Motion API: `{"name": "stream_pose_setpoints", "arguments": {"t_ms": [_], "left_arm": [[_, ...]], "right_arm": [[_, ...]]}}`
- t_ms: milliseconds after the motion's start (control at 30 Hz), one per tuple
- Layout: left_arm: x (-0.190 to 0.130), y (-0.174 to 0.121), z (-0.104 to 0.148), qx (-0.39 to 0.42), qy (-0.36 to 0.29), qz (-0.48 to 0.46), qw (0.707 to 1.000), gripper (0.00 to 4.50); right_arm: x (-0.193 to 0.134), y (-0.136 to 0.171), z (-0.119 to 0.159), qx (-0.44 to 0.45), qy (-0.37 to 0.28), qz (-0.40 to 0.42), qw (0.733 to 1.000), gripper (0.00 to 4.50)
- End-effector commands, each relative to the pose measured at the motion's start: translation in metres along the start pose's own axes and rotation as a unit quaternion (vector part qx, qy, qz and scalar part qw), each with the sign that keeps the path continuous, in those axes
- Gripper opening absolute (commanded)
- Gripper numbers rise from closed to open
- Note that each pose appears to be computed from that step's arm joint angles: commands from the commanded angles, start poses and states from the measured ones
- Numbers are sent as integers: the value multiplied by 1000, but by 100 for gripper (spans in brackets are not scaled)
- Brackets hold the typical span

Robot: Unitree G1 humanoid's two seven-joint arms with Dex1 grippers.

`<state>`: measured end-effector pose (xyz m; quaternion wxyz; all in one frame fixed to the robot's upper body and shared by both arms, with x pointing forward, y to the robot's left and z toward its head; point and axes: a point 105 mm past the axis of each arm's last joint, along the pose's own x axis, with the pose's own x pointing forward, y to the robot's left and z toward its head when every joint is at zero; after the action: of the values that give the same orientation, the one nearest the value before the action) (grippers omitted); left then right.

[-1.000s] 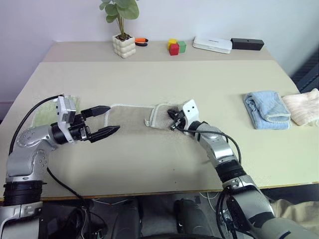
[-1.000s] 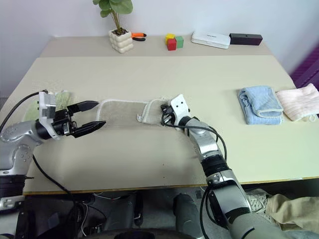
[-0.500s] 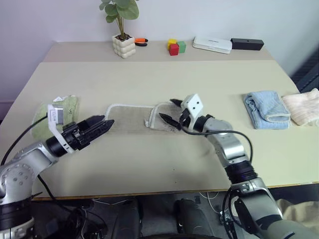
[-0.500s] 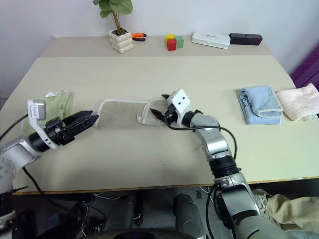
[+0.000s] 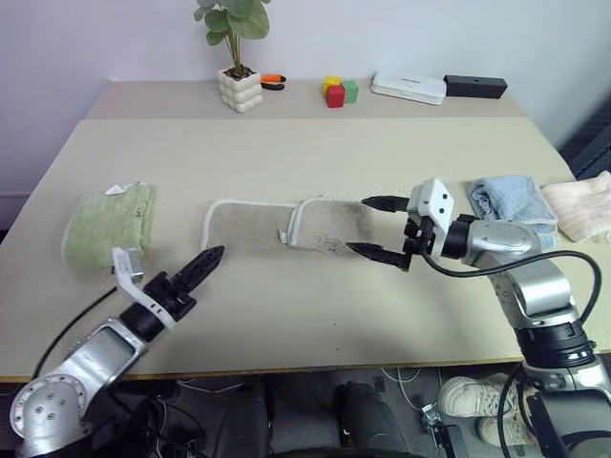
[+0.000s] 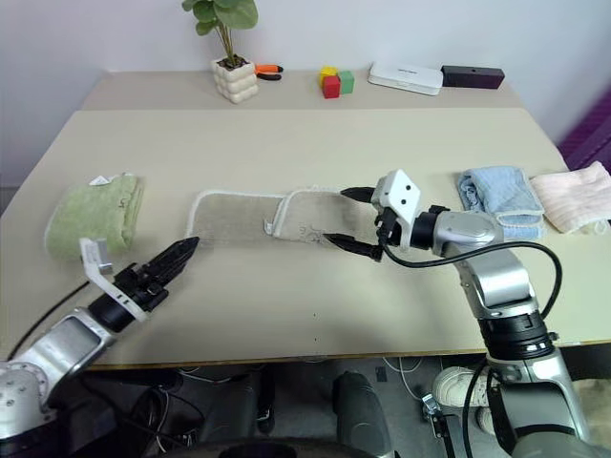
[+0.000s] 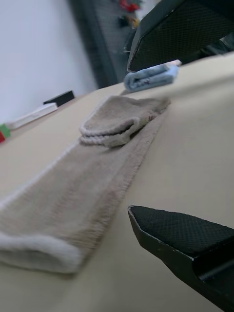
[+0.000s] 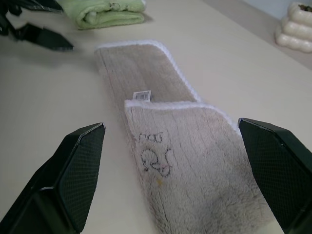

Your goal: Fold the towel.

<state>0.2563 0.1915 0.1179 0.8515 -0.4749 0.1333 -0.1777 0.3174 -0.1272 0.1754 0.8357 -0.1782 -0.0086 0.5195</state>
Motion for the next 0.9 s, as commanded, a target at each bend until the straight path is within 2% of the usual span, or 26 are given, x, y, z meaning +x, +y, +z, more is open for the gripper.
{"name": "stream_pose_setpoints", "arguments": {"t_ms": [33,267,567,667,867,900], "left_arm": [[1,0,9,-49,-35,14,998,450],[13,25,26,-66,-70,70,993,450],[39,34,16,-109,-53,79,989,450],[45,32,12,-115,-37,72,990,316],[52,28,15,-119,-42,65,990,10],[52,27,17,-118,-44,59,990,2]], "right_arm": [[-3,-1,16,-39,-15,4,999,445],[-6,4,18,-50,-26,15,998,445],[-4,5,16,-52,-23,4,998,445],[-4,5,15,-56,-19,1,998,450],[-5,2,16,-60,-19,-10,998,450],[-5,2,15,-61,-18,-10,998,450]]}}
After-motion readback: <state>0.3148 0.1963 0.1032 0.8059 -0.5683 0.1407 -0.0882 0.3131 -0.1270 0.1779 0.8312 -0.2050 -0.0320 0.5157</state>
